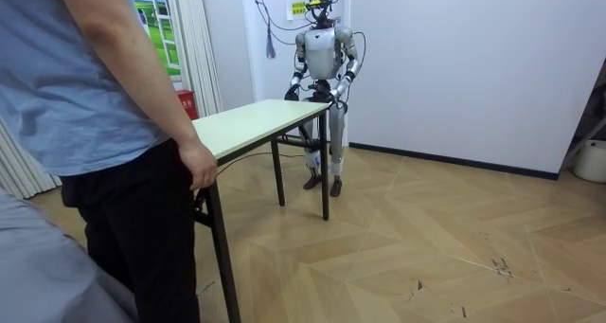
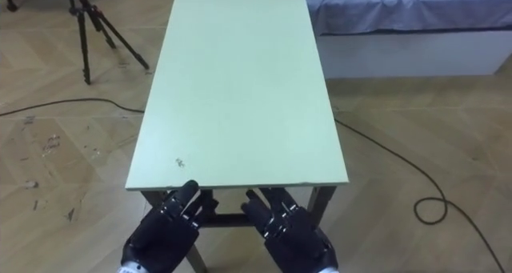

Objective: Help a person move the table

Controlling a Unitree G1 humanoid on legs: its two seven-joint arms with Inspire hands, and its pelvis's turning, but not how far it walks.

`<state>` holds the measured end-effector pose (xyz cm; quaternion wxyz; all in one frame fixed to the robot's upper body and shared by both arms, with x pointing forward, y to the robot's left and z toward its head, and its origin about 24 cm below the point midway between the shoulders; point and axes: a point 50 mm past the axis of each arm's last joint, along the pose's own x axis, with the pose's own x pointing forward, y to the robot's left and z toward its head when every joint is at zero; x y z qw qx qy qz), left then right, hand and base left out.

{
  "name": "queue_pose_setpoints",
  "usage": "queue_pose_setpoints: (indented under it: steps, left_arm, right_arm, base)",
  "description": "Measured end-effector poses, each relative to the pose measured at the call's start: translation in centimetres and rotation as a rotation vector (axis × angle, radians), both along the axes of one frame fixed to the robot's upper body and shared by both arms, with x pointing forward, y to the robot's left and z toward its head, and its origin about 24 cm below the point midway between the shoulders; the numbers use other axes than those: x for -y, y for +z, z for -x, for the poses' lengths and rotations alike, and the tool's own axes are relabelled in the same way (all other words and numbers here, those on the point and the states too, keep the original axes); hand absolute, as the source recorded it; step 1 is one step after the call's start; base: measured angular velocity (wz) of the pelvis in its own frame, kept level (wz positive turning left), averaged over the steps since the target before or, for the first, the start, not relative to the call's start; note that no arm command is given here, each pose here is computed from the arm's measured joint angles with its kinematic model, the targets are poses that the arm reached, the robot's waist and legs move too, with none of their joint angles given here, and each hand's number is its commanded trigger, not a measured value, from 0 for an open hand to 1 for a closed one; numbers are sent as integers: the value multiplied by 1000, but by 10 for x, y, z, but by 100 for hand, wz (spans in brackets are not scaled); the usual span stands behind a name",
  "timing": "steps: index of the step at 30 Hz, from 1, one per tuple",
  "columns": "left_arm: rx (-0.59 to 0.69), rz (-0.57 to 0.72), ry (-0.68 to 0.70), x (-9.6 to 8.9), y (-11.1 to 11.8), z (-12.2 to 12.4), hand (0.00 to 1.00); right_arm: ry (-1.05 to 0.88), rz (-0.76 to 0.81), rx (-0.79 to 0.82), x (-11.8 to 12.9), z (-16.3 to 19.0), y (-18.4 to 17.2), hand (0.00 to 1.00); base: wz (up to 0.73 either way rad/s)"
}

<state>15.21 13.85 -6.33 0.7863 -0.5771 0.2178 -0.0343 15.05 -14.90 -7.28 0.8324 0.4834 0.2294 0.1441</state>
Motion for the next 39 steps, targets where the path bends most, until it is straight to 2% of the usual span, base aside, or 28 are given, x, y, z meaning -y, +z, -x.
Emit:
queue_pose_setpoints:
  steps: [6, 13, 28, 39]
  left_arm:
    - [-13, 25, 38, -16, 1, -5, 0]
    - [-130, 35, 35, -25, -14, -1, 0]
    - [-228, 137, 58, -35, -24, 2, 0]
    - [-219, 187, 63, -28, -21, -5, 0]
  right_arm:
    - [15, 2, -7, 3, 0, 1, 0]
    - [28, -12, -45, 8, -12, 2, 0]
    - [-80, -76, -176, 16, -29, 5, 0]
    - [-255, -176, -207, 26, -38, 9, 0]
  base:
    - [-1]
    - [0]
    - [0]
    - [-1]
